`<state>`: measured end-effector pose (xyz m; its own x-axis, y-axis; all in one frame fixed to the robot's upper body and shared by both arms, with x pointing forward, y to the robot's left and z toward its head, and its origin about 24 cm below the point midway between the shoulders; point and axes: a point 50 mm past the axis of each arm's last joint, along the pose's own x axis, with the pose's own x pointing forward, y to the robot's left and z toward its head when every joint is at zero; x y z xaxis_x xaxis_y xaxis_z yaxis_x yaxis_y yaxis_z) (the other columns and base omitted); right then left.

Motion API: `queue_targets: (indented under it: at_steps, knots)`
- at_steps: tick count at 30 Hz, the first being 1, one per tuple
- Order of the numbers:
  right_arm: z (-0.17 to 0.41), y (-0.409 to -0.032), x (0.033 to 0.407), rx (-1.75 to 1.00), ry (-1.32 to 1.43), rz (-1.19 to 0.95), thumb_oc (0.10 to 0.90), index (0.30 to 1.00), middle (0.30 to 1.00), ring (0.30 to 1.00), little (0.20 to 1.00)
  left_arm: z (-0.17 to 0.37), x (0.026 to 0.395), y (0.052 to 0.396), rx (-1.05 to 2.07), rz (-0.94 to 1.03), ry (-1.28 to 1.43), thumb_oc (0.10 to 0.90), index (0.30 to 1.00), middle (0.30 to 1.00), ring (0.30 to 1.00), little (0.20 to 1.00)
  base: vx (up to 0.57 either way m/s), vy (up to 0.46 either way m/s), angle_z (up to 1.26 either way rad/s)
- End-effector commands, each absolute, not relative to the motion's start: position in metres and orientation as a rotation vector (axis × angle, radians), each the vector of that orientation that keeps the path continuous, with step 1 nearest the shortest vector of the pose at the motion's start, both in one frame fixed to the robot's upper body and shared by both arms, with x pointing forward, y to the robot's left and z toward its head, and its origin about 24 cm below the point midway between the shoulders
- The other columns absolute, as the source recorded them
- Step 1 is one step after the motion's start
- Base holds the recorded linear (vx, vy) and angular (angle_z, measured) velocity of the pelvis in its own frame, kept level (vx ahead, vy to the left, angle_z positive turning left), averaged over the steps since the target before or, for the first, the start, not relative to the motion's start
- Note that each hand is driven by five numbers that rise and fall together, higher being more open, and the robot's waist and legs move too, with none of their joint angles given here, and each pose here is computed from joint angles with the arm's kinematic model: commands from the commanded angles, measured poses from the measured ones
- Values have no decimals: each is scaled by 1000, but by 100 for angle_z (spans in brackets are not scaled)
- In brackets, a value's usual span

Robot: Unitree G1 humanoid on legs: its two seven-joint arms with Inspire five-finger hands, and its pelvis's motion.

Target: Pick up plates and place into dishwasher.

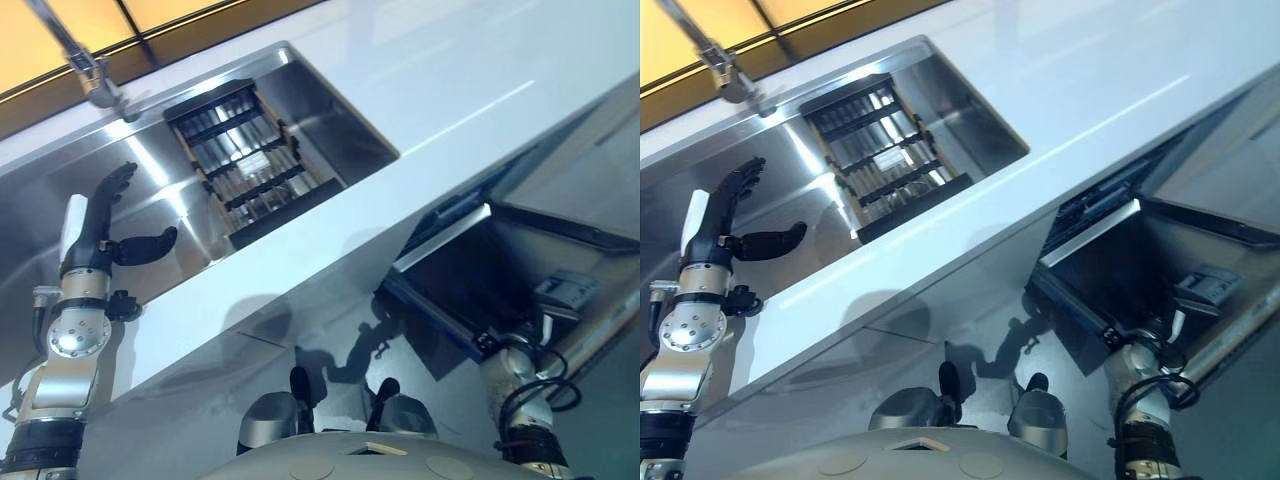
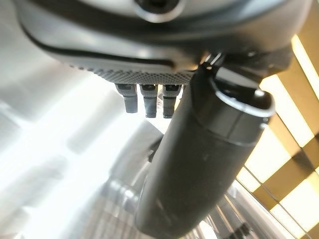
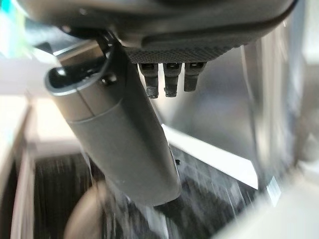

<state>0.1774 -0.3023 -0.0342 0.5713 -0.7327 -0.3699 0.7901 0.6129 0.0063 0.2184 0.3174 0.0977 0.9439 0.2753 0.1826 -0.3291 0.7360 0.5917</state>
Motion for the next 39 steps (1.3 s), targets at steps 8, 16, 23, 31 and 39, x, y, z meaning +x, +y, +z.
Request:
queue_targets:
  at_steps: [8,16,23,31,39]
  knots:
    - [40,-382,166,-117,-38,-1186,800,900,900,900,900,151,225,328,744,381,-298,800,900,900,900,900,-42,-49,-29]
    - [2,-412,131,115,164,-1291,800,900,900,900,900,161,234,332,723,366,-303,800,900,900,900,900,-9,-91,-14]
    - [-40,-416,99,446,278,-1372,800,900,900,900,900,170,249,328,690,331,-311,800,900,900,900,900,13,-117,-9]
    - [-21,-435,115,607,121,-1459,800,900,900,900,900,201,262,314,572,364,-499,800,900,900,900,900,-156,-35,-5]
    - [-6,-431,149,834,-149,-1139,800,900,900,900,900,219,266,310,541,400,-614,800,900,900,900,900,-101,-31,1]
